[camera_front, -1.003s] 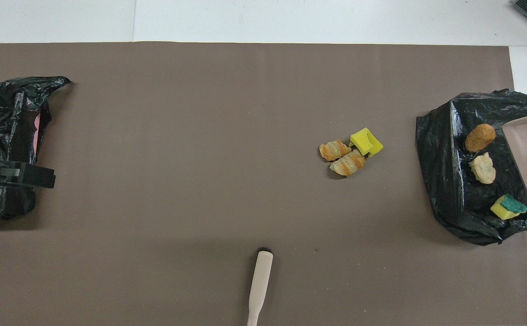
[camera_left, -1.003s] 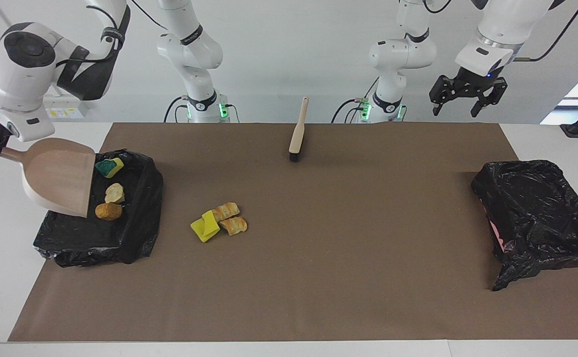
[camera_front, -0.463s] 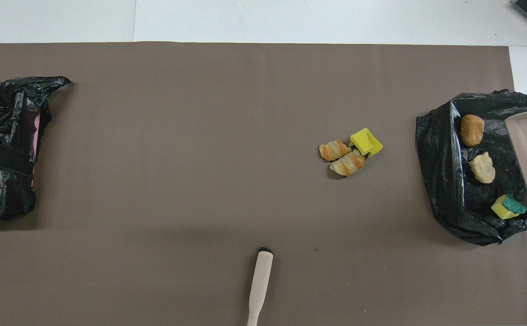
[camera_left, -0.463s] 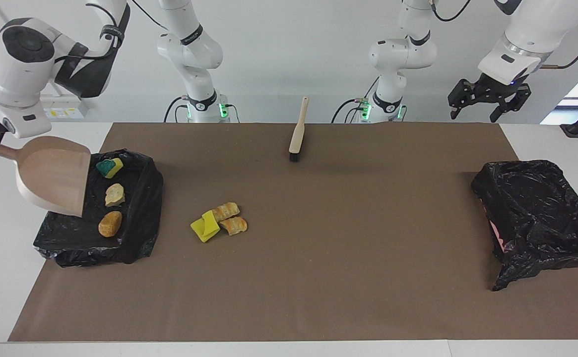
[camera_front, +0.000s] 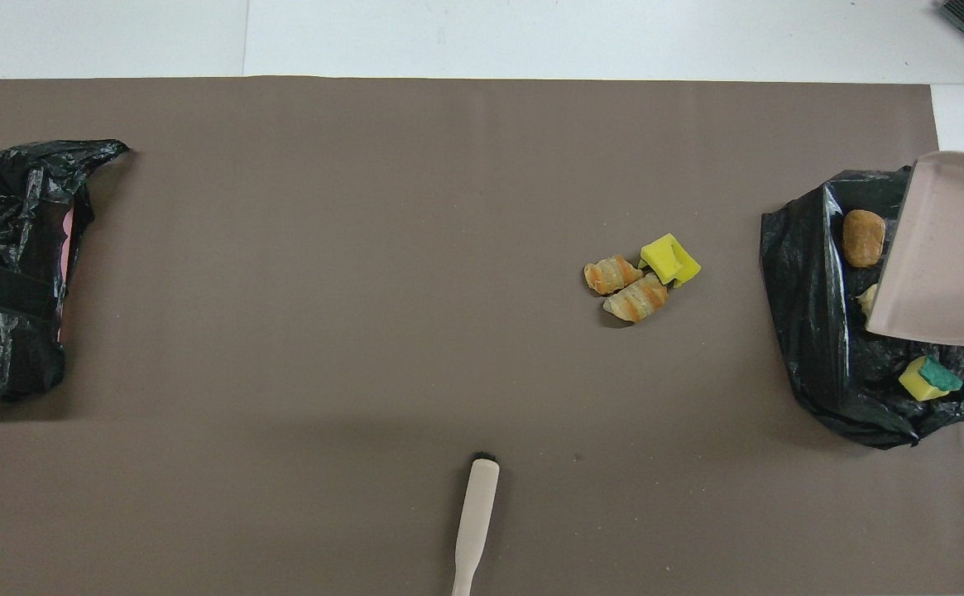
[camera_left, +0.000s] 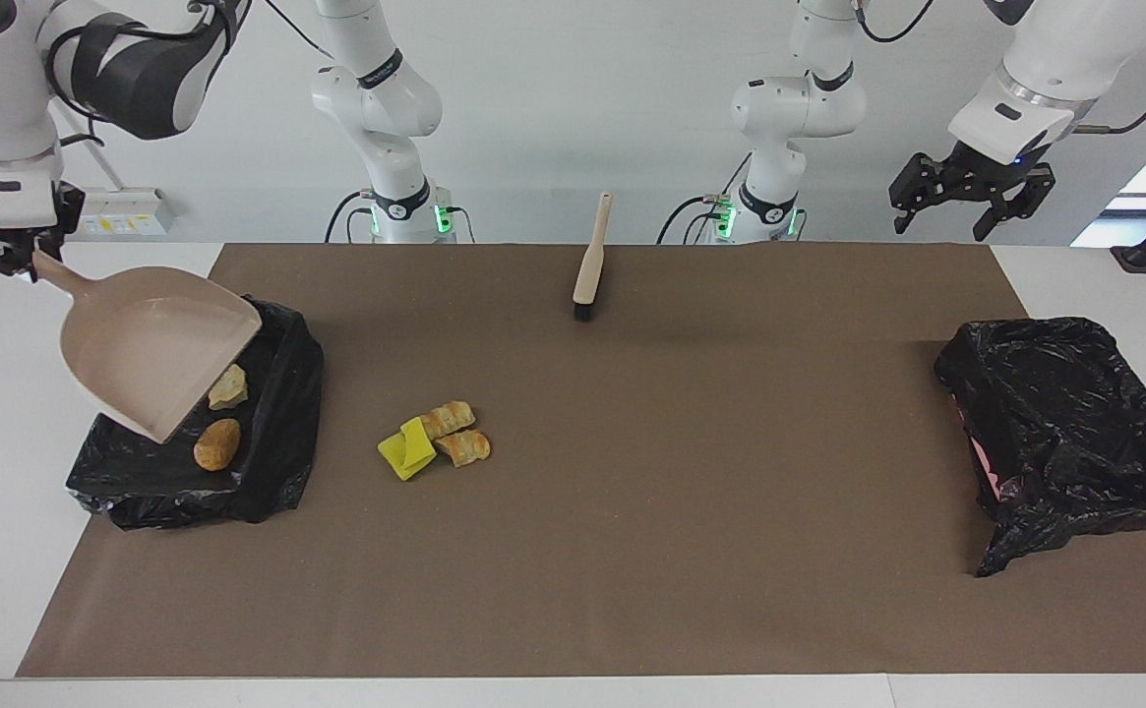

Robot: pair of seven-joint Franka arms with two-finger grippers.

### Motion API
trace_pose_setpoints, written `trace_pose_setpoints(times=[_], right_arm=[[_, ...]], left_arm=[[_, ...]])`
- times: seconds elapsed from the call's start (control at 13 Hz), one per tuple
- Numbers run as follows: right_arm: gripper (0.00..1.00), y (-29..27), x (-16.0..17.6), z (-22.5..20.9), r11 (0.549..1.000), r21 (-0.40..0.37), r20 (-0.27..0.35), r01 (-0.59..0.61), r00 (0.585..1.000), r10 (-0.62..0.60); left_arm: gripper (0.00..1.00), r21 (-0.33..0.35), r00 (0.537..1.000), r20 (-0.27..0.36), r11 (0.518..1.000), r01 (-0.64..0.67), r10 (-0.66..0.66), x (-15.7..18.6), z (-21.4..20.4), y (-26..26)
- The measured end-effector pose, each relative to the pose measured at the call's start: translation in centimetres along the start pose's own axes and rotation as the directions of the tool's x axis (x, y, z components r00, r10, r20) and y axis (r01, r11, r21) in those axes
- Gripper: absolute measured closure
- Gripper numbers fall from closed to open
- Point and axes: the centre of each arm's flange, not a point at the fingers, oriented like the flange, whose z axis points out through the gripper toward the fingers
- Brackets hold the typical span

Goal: Sweep and dump trash in bin
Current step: 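Tip the dustpan into the black bag while the left gripper withdraws, then bring the empty dustpan back and set it on the table with the right gripper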

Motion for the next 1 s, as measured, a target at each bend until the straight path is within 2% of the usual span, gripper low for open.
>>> trace_pose_setpoints(times=[0.15, 0.31, 0.54, 0.69, 0.85, 1.0], right_arm=[[0.67, -1.7, 4.9, -1.4, 0.980, 0.060, -0.041, -0.187, 0.981, 0.190], [0.67, -4.1, 10.7, -3.4, 0.933, 0.118, -0.057, -0.341, 0.935, 0.349], [0.67, -8.4, 19.6, -5.9, 0.808, 0.215, -0.062, -0.549, 0.818, 0.573], [0.67, -10.7, 24.5, -6.3, 0.718, 0.278, -0.041, -0.638, 0.739, 0.672], [0.67, -12.1, 29.8, -5.7, 0.631, 0.303, -0.027, -0.714, 0.655, 0.755], [0.67, -14.1, 35.7, -4.4, 0.566, 0.315, -0.009, -0.762, 0.593, 0.805]], left_arm=[[0.00, 0.001, 1.000, -0.004, 1.000, -0.002, 0.002, -0.2, -0.2, 0.1], [0.00, 0.001, 1.000, -0.003, 1.000, -0.009, 0.009, -0.2, -0.3, 0.5], [0.00, 0.001, 1.000, -0.001, 1.000, -0.010, 0.010, -0.2, -0.3, 0.5], [0.00, 0.000, 1.000, -0.001, 1.000, -0.007, 0.007, -0.2, -0.2, 0.4], [0.00, 0.000, 1.000, -0.001, 1.000, -0.003, 0.003, -0.2, -0.2, 0.2], [0.00, 0.000, 1.000, -0.001, 1.000, 0.000, 0.000, -0.2, -0.2, 0.1]])
